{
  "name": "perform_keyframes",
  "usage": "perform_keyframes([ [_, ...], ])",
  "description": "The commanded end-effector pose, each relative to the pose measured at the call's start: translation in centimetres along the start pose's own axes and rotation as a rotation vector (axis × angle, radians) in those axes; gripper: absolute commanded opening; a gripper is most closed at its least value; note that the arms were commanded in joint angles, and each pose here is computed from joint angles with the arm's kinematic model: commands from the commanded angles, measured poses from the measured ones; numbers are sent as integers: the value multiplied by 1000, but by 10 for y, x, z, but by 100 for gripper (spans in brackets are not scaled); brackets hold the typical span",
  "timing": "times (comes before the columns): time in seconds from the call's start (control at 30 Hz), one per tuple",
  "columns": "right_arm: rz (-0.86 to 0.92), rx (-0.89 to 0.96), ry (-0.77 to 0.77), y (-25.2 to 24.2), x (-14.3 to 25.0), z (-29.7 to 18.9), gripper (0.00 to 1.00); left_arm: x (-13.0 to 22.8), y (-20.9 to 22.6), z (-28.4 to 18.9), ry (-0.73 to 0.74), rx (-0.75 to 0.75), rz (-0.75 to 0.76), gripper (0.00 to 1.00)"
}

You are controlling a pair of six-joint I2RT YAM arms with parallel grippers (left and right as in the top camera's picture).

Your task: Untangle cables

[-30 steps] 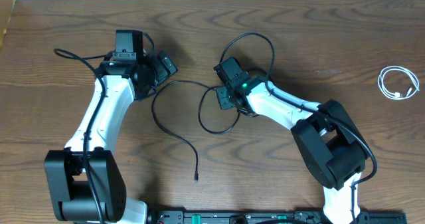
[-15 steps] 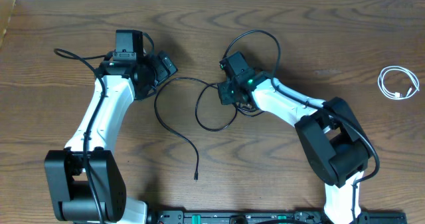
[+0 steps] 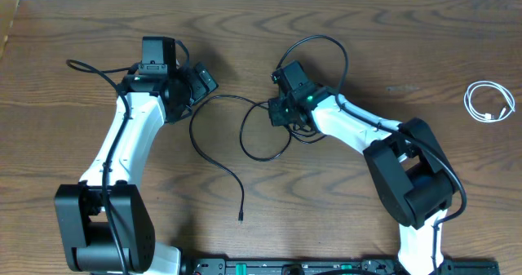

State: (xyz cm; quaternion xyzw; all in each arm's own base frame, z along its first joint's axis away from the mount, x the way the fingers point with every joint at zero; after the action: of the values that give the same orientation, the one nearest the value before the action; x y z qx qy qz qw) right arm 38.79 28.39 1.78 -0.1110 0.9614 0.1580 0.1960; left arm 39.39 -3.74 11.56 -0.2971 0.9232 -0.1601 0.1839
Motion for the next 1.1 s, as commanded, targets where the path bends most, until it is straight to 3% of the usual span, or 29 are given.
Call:
perform_keyframes([
  [0.0,10,88,20,-11,14,16,16,3,8,4,7,-25,-1,98],
  [0.13,14,143,21,-22,18,24,14,3,8,4,7,-25,-1,98],
  [0.23,23,145,20,-23,18,24,1,3,8,4,7,-25,-1,98],
  [0.63,28,100,9,-17,10,13,1,3,8,4,7,-25,-1,98],
  [0.83,-148,-129,-26,25,-10,-30,1,3,8,4,7,-25,-1,98],
  [1.07,-212,-194,-18,38,-8,-46,1,3,8,4,7,-25,-1,98],
])
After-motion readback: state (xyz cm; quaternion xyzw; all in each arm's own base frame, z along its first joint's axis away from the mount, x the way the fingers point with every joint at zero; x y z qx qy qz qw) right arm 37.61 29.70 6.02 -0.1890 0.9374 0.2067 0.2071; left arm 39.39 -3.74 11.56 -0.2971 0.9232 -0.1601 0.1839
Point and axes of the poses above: each gripper's point midway between its finger pads, its own z axis out along the fingers, its own y axis along the line the jaws close on, x = y × z, the point moved 1 cm from there along -z, back along the fingers, and after that the axes turned 1 degree about -z, right-handed, at the moved point
